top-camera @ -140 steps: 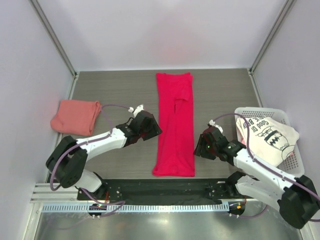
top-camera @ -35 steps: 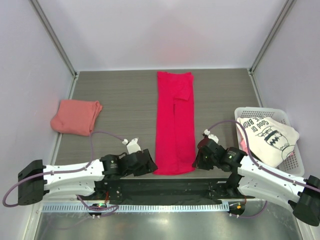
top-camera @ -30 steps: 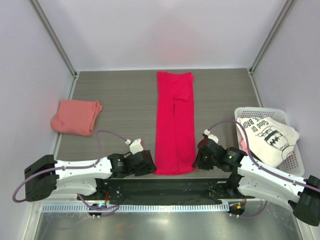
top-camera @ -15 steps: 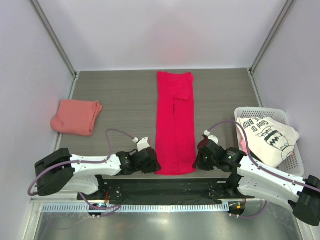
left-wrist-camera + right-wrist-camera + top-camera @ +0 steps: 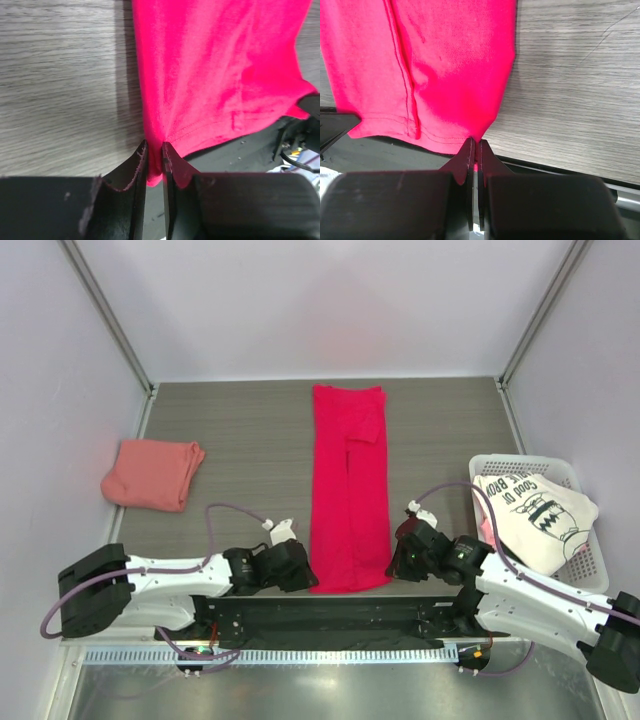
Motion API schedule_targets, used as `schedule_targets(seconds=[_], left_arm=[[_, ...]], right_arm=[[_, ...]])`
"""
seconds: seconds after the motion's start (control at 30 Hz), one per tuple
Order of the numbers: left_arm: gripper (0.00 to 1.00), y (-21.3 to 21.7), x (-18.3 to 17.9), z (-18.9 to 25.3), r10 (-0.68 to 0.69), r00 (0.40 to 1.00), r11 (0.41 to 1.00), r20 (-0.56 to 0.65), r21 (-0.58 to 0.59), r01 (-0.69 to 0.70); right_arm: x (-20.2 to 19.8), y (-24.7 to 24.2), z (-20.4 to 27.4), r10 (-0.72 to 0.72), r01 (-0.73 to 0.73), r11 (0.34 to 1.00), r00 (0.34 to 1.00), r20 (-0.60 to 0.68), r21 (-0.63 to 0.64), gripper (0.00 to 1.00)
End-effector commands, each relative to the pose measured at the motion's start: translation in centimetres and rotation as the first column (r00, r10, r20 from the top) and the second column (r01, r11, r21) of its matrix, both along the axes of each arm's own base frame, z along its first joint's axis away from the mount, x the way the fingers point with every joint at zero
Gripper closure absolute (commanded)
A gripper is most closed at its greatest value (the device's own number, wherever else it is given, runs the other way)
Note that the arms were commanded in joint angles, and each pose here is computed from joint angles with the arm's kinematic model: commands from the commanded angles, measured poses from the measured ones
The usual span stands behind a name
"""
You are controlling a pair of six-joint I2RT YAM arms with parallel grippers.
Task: Fold and stack the t-shirts
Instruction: Fold the tshirt
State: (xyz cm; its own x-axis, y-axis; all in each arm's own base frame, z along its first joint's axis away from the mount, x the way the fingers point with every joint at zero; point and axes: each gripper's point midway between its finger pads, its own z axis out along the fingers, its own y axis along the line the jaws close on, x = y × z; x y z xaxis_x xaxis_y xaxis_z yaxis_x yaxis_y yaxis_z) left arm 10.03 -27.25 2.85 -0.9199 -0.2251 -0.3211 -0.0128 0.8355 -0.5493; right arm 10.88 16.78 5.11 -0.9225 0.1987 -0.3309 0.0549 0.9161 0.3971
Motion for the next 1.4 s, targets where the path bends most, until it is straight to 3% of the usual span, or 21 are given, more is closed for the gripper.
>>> schedule_targets(seconds=[0.0,0.1,0.2,0.37,0.5,0.7,0.9,1.07,1.37], left_arm=[[0.82,0.1,-0.3,0.6,0.001,1.000,1.000,0.002,-0.025,-0.001],[0.85,-0.2,-0.3,0.9,-0.007,1.000,0.999,0.004,-0.035,0.007],[1.00,-0.9,-0.4,1.1,-0.025,1.000,0.999,-0.002,-0.048,0.025],[1.00,-0.7,0.8,2.4,-0.021,0.999,0.999,0.031,-0.041,0.022],[1.00,-1.1,3.2,5.0,-0.022,0.999,0.995,0.038,-0.099,0.026],[1.00,-0.3,10.1,9.2,0.034,0.996,0.995,0.079,-0.091,-0.026],[1.00,-0.8,17.1,12.6,0.080,0.991,0.991,0.108,-0.120,-0.067],[1.00,-0.6,22.9,11.4,0.121,0.987,0.993,0.105,-0.018,-0.120],[1.00,-0.7,32.5,11.9,0.186,0.978,0.982,0.092,-0.041,-0.183]], right_arm=[[0.6,0.4,0.7,-0.002,0.001,1.000,0.999,0.032,0.019,0.99],[0.6,0.4,0.6,-0.003,0.003,1.000,1.000,0.030,0.017,0.99],[0.6,0.5,0.8,-0.003,0.003,1.000,0.999,0.035,0.023,0.99],[1.8,0.5,2.1,-0.028,0.025,0.999,0.995,0.093,0.029,0.99],[5.0,0.4,5.6,-0.095,0.092,0.995,0.967,0.238,0.026,0.99],[11.3,-0.1,10.8,-0.144,0.187,0.980,0.905,0.400,-0.070,0.99],[19.7,-1.8,11.0,-0.194,0.236,0.969,0.908,0.371,-0.072,0.99],[25.8,-2.1,12.3,-0.223,0.263,0.963,0.900,0.375,-0.058,0.99],[33.9,-2.5,10.0,-0.246,0.292,0.952,0.910,0.334,-0.093,0.99]])
